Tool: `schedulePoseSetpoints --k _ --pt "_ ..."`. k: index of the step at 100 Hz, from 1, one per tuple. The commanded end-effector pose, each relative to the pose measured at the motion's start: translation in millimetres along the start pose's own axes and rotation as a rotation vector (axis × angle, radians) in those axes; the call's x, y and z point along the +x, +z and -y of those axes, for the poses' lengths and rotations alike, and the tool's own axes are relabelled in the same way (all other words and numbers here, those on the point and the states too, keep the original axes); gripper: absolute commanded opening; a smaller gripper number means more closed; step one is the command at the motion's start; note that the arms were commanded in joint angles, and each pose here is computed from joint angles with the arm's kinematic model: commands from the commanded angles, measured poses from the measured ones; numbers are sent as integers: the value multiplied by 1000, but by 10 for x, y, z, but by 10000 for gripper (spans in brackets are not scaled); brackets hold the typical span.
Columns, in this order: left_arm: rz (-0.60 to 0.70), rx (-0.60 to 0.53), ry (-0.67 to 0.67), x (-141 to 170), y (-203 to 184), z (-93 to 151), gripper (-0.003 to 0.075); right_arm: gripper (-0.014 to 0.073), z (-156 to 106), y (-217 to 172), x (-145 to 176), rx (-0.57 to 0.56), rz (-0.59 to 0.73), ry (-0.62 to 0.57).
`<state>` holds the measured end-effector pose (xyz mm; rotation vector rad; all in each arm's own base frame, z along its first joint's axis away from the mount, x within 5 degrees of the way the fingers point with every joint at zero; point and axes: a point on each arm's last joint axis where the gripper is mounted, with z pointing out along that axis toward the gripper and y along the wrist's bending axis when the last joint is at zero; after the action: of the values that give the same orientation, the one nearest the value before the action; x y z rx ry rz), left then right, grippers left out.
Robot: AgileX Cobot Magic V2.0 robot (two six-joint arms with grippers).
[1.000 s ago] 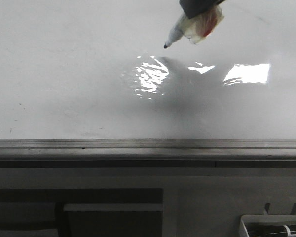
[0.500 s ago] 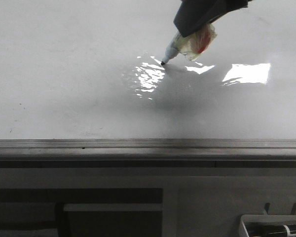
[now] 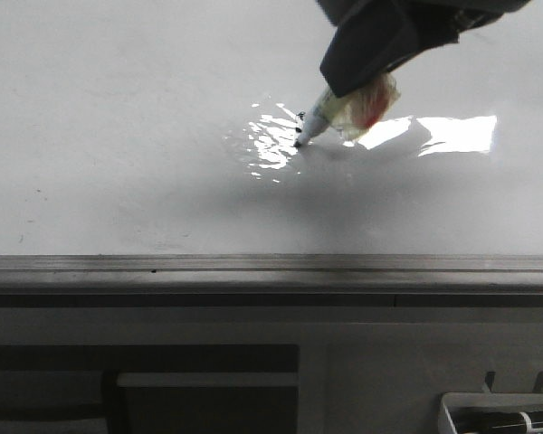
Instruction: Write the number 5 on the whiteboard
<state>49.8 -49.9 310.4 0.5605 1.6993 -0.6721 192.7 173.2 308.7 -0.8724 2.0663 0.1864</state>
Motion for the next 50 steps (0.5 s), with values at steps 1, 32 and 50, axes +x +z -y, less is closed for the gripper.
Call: schedulePoseSetpoints --k 1,32,50 --pt "100 12 -17 -150 -24 19 -20 -57 18 -11 35 7 -10 1" --pt "100 11 -14 -150 -24 19 -20 -56 74 -41 93 66 -86 -34" --pt "100 10 -12 -150 -24 18 -20 -56 147 -187 86 124 -65 35"
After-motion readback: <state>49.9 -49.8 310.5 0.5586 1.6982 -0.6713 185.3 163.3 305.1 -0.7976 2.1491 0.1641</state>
